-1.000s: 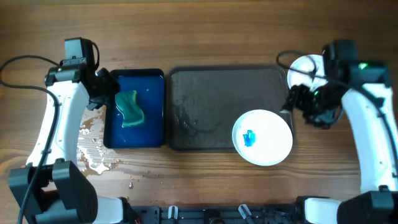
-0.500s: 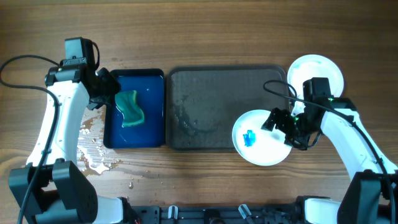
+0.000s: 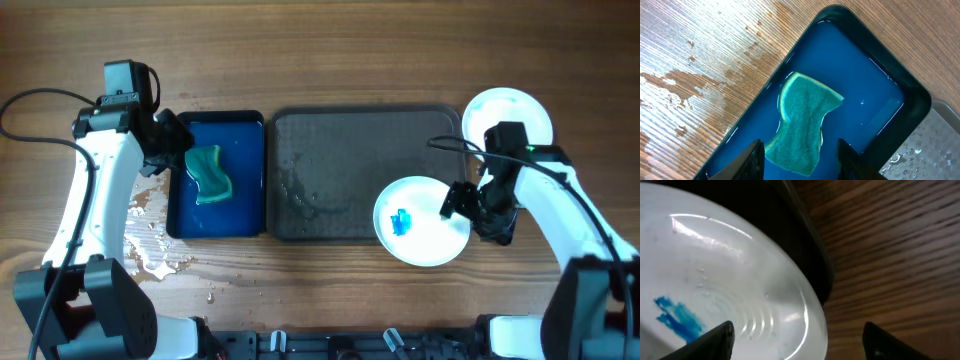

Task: Clean dirty plates on tray and stack at the side
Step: 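Grasp the plate rim with the right gripper and drag it toward tray center, then grasp the green sponge with the left gripper and lift it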

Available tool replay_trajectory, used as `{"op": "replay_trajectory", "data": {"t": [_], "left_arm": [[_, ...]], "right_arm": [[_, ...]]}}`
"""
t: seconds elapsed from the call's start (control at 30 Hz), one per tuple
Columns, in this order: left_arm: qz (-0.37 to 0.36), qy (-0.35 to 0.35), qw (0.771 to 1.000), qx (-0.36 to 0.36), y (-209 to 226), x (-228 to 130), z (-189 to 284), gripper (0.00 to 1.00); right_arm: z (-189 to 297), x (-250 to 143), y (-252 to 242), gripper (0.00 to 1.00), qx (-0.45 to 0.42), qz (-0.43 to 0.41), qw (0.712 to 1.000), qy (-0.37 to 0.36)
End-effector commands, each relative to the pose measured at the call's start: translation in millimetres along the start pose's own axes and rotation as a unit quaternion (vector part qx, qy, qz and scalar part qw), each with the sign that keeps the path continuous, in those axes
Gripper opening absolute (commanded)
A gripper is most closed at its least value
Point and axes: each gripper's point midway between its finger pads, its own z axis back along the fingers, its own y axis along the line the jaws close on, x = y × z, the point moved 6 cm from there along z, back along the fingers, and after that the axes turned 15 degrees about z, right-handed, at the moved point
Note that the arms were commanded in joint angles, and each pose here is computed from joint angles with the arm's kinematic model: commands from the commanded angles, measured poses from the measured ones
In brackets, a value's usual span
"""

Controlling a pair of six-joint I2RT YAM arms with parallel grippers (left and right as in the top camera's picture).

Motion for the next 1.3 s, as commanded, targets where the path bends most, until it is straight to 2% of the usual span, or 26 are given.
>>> {"op": "replay_trajectory", "data": {"t": [0.0,0.07,0.1,0.13,0.27,0.5,0.53,0.57,0.7,0.93,0.97,1.0,1.1,1.17,1.23,1.27], "left_arm": [[0.001,0.008,1.000,0.004,-0.1,-3.1,-3.2,0.43],[0.001,0.008,1.000,0.004,-0.2,-3.0,-3.2,0.43],[0.001,0.008,1.000,0.004,-0.1,-3.0,-3.2,0.43],[0.001,0.008,1.000,0.004,-0.2,-3.0,-3.2,0.43],[0.001,0.008,1.000,0.004,-0.1,-3.0,-3.1,0.43],[0.001,0.008,1.000,0.005,0.1,-3.2,-3.2,0.43],[0.001,0.008,1.000,0.005,0.1,-3.2,-3.1,0.43],[0.001,0.009,1.000,0.005,0.2,-3.3,-3.2,0.43],[0.001,0.011,1.000,0.007,1.1,-4.0,-3.1,0.42],[-0.029,0.015,0.999,0.006,-2.8,-3.6,-12.0,0.26],[-0.046,0.028,0.999,0.001,-6.6,-8.3,-16.5,0.30],[-0.077,0.058,0.995,-0.015,-16.2,-19.2,-25.8,0.39],[-0.118,0.083,0.989,-0.017,-35.6,-42.7,-47.2,0.48],[-0.144,0.090,0.985,-0.008,-44.8,-59.0,-58.7,0.49],[-0.126,0.069,0.989,0.046,-33.3,-56.8,-63.9,0.43],[-0.121,0.061,0.988,0.072,-24.4,-52.5,-64.3,0.47]], "right_arm": [[-16.4,1.5,0.3,0.73,0.004,-0.013,1.000,0.025],[-19.4,5.6,0.8,0.45,0.005,-0.012,1.000,0.020],[-19.5,7.0,1.4,0.43,0.007,-0.012,1.000,0.017],[-19.5,8.0,2.0,0.33,0.010,-0.012,1.000,0.014],[-19.5,10.7,3.7,0.27,0.016,-0.011,1.000,0.008],[-19.6,19.9,5.6,0.27,0.023,-0.007,1.000,-0.017],[-19.7,21.6,7.2,0.19,0.030,-0.006,0.999,-0.022],[-19.6,23.5,9.9,0.04,0.040,-0.004,0.999,-0.026],[-18.9,28.5,13.1,0.04,0.051,0.007,0.998,-0.039],[-15.2,46.6,35.9,0.04,0.096,0.093,0.986,-0.096],[-15.6,46.2,40.7,0.04,0.097,0.097,0.986,-0.097],[-16.3,45.5,47.8,0.04,0.098,0.106,0.985,-0.099],[-17.2,44.4,60.7,0.04,0.099,0.125,0.982,-0.104],[-17.3,44.6,62.1,0.04,0.100,0.122,0.982,-0.105],[-17.3,44.4,62.1,0.04,0.100,0.125,0.982,-0.105],[-17.3,44.4,62.2,0.04,0.099,0.128,0.981,-0.105]]}}
